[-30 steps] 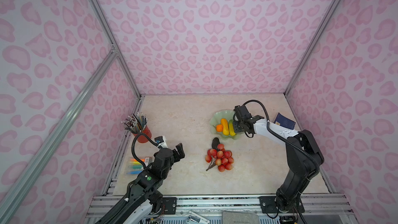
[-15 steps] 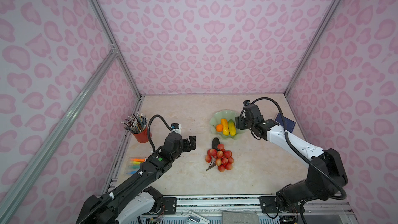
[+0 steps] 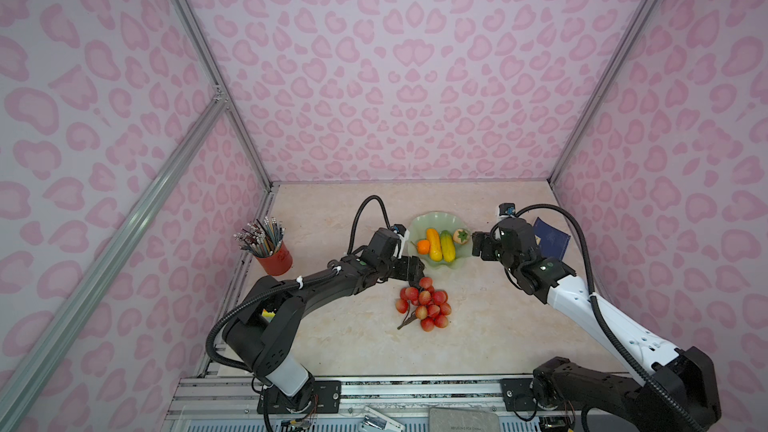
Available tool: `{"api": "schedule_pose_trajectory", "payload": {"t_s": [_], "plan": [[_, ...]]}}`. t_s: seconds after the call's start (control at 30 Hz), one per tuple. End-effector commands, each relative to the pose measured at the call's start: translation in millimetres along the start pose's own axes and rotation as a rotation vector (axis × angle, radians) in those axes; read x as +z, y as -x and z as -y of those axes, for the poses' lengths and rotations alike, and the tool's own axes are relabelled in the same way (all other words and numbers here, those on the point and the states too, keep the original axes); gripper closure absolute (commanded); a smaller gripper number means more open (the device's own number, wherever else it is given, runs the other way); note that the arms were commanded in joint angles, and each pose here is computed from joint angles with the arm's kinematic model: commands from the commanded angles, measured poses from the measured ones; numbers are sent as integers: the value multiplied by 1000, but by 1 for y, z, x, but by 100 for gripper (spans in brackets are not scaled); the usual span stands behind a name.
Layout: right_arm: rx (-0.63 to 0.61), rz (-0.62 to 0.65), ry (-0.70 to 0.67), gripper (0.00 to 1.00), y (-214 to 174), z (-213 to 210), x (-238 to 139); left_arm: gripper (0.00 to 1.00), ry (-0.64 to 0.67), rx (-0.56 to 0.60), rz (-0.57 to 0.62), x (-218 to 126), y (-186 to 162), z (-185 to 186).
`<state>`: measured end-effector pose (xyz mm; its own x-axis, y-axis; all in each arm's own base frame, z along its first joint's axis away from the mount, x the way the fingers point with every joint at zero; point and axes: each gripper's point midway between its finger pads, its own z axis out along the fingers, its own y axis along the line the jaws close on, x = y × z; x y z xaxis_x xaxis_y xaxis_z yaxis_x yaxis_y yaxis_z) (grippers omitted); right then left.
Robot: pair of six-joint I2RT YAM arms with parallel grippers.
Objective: Place and organize the fake fruits in the fruit bowl
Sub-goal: 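Grasp the dark avocado with the left gripper and place it in the bowl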
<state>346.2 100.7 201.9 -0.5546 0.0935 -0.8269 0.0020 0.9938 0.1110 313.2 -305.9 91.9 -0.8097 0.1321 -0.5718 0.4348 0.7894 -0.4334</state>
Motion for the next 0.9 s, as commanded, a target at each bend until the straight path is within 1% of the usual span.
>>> {"api": "schedule_pose_trajectory", "payload": {"t_s": [0.0,0.23,0.4,0.5,0.67,0.73,0.87], "plan": [[27,36,-14,7,7,7,-4,19,31,6,-38,11,-8,-4],[38,41,-22,7,7,16,-7,21,142,-26,-91,26,-19,-25],[47,43,-23,7,8,19,-6,27,134,-37,-112,37,-19,-25],[47,42,-22,7,8,21,-6,34,129,-49,-127,42,-21,-24],[53,44,-31,7,8,26,-7,57,166,-73,-141,42,-30,-35],[58,48,-32,7,10,27,-9,61,182,-73,-133,36,-32,-39],[69,59,-30,7,9,30,-13,62,210,-69,-87,13,-30,-44]]}}
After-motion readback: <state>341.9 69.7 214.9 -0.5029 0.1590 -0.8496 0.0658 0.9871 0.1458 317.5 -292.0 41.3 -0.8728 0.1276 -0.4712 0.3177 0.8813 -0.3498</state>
